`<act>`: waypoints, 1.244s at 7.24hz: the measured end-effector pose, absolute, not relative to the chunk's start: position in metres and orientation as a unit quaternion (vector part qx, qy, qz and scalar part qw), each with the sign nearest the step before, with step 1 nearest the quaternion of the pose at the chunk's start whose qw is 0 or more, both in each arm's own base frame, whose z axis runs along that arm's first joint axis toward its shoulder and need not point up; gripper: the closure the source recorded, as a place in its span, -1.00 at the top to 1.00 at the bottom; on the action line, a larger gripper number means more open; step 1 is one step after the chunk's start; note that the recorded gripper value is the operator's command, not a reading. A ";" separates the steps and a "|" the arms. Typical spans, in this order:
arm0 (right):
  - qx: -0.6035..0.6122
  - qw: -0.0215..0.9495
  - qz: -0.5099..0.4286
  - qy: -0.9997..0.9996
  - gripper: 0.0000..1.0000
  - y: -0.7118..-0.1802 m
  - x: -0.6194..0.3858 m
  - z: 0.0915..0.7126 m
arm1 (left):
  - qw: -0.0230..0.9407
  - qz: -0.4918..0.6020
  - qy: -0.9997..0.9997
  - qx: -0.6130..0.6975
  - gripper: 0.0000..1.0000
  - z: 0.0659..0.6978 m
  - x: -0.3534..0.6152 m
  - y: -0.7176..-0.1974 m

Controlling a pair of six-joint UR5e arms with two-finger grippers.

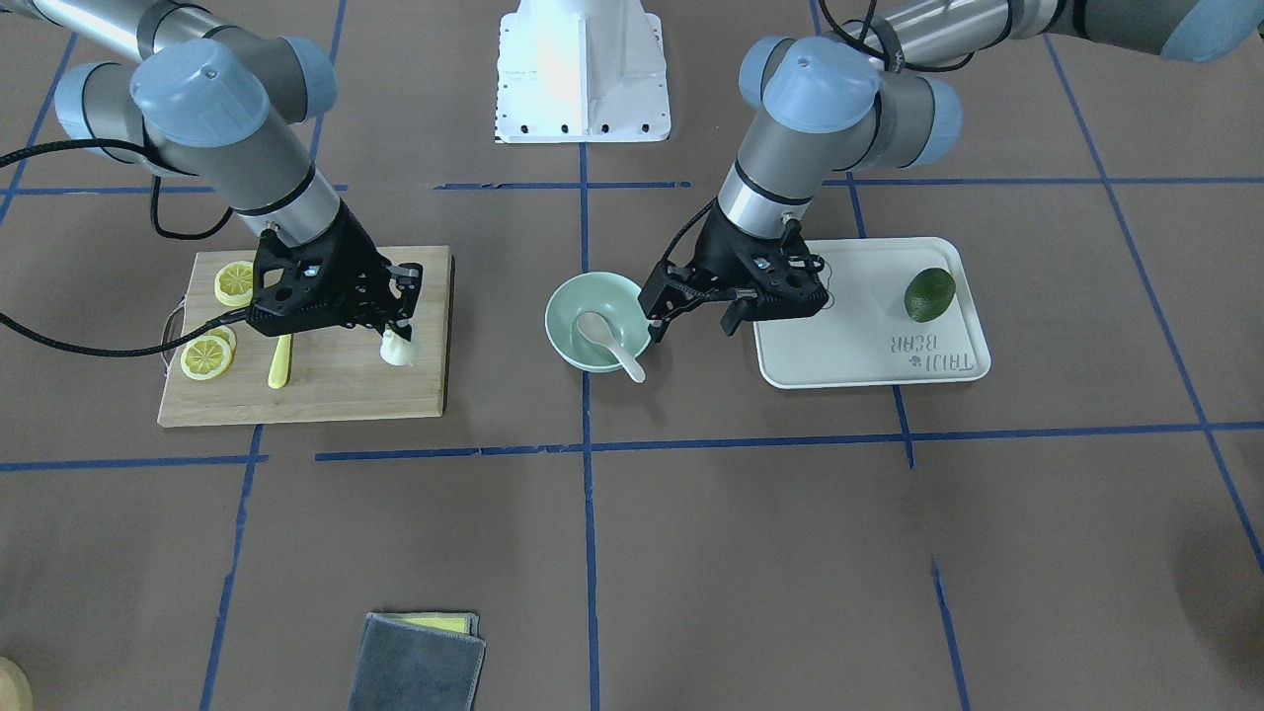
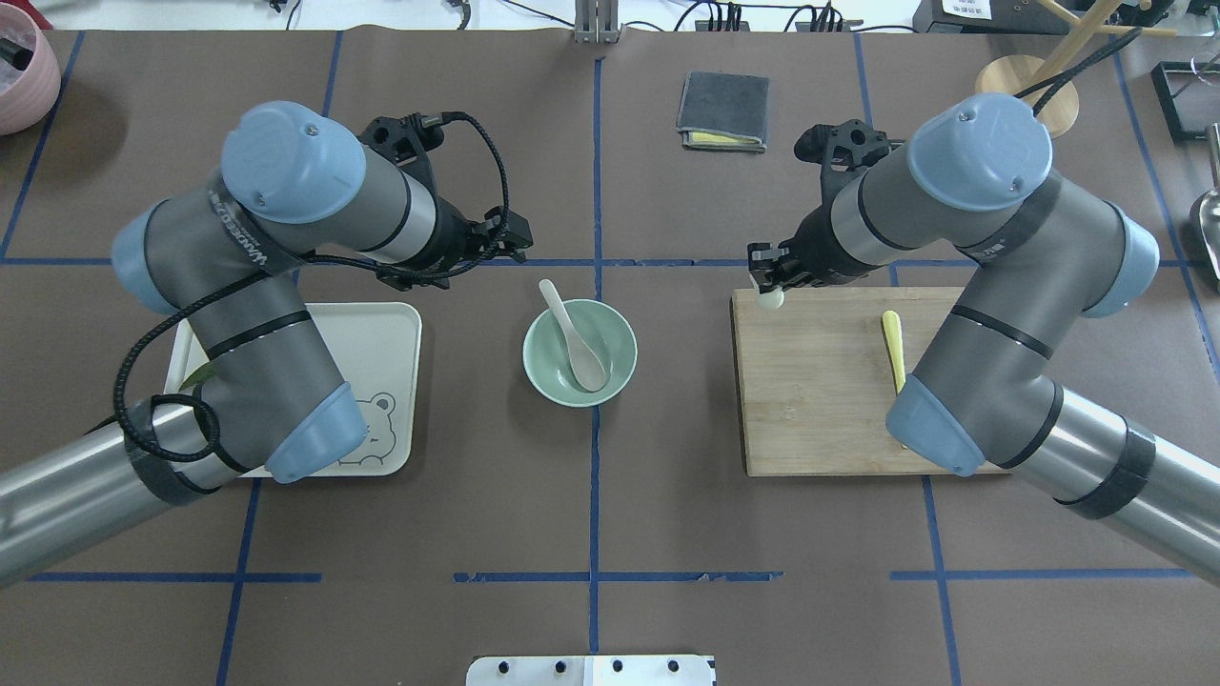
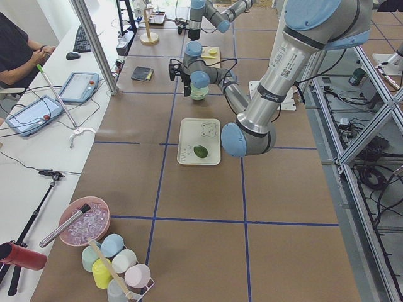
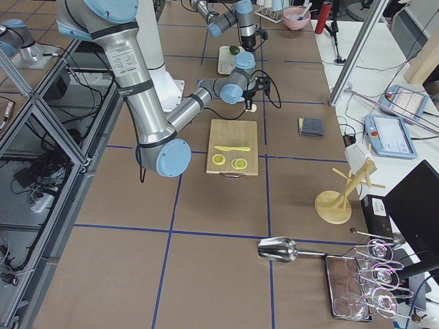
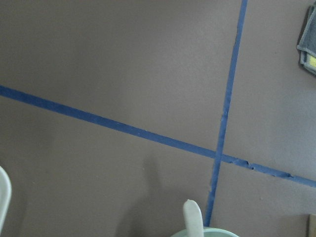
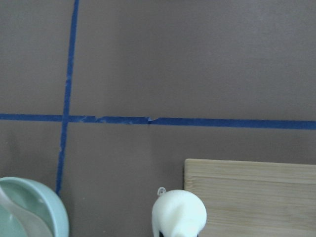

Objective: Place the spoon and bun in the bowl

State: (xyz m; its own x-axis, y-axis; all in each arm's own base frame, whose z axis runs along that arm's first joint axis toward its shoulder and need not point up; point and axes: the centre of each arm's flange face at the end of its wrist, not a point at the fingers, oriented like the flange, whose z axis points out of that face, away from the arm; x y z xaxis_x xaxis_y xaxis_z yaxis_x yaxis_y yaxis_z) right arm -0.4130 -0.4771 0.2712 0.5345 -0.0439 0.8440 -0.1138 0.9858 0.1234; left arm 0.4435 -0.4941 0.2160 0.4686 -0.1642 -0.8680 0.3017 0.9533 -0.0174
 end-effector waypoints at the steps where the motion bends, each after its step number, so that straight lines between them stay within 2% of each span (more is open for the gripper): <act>1: 0.081 0.867 0.023 -0.491 -1.00 -0.464 -0.437 0.250 | 0.864 -0.124 0.480 0.086 1.00 0.221 0.417 -0.499; 4: 0.098 0.862 0.021 -0.497 -1.00 -0.438 -0.513 0.203 | 0.875 -0.109 0.453 0.128 1.00 0.240 0.350 -0.512; 5: 0.098 0.863 0.022 -0.495 -0.72 -0.437 -0.529 0.196 | 0.877 -0.108 0.447 0.139 1.00 0.247 0.332 -0.516; 7: 0.088 0.863 0.031 -0.497 0.96 -0.433 -0.548 0.185 | 0.879 -0.112 0.440 0.147 1.00 0.254 0.314 -0.522; 9: 0.079 0.861 0.045 -0.500 1.00 -0.439 -0.567 0.166 | 0.881 -0.116 0.433 0.151 1.00 0.262 0.302 -0.527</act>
State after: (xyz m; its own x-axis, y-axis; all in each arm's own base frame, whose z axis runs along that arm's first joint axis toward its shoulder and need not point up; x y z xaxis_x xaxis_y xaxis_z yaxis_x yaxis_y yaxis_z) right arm -0.5675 -0.4392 0.1663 0.4962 -0.0008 0.8682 -0.1564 0.9836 0.0903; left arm 0.3025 -0.5268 0.2622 0.5981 -0.0733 -0.7980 0.3347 0.9276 0.1657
